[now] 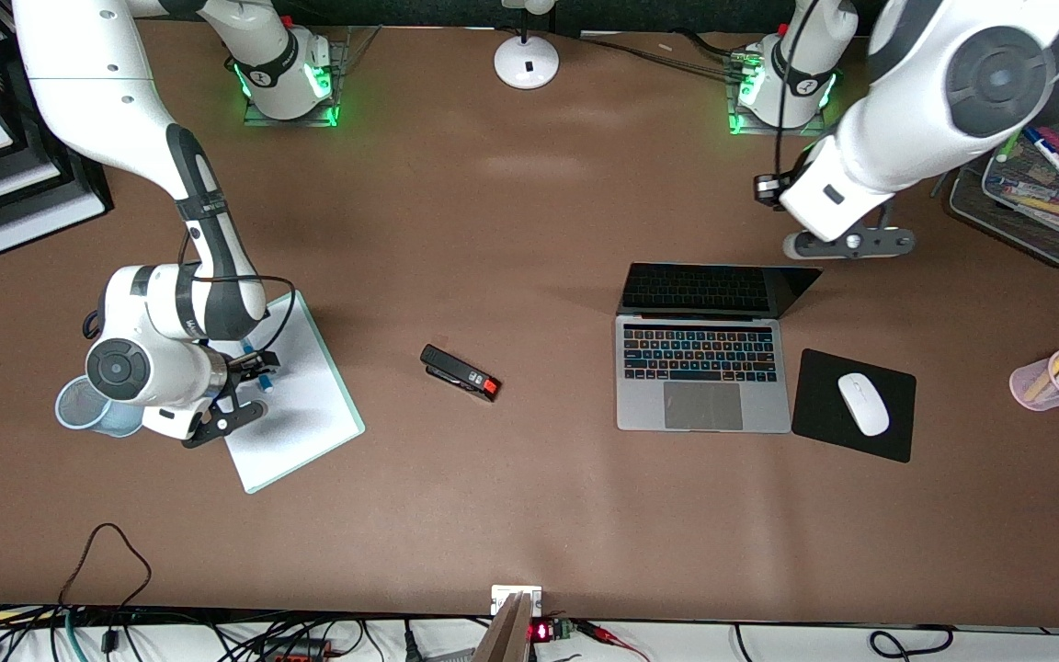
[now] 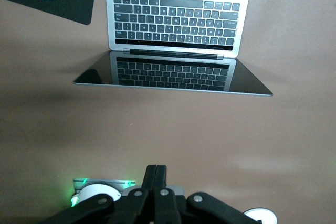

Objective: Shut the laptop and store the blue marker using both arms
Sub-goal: 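Grasp the blue marker with the right gripper while the left gripper reaches the laptop lid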

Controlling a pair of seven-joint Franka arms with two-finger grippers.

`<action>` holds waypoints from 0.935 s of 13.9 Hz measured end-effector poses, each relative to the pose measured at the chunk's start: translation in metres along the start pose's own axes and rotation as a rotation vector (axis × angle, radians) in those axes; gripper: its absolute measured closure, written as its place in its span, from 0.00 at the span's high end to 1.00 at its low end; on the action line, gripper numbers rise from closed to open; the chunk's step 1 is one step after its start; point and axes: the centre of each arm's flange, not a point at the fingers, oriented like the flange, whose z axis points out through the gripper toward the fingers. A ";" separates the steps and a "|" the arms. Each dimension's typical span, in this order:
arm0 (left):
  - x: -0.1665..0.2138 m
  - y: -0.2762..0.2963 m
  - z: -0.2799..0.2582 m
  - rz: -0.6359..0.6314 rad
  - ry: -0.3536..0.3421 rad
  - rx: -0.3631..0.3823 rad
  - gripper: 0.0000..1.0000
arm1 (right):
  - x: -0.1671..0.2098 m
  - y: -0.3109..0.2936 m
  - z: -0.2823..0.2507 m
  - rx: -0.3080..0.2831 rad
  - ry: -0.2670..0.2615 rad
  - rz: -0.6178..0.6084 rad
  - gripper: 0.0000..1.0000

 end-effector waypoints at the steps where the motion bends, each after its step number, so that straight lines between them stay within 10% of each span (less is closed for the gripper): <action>1: 0.002 0.004 0.010 0.001 0.002 0.000 0.01 | 0.000 0.002 0.002 -0.002 0.001 -0.019 0.88; 13: 0.005 0.021 0.154 0.007 0.092 -0.009 0.01 | 0.003 0.001 0.017 0.031 0.018 -0.016 0.66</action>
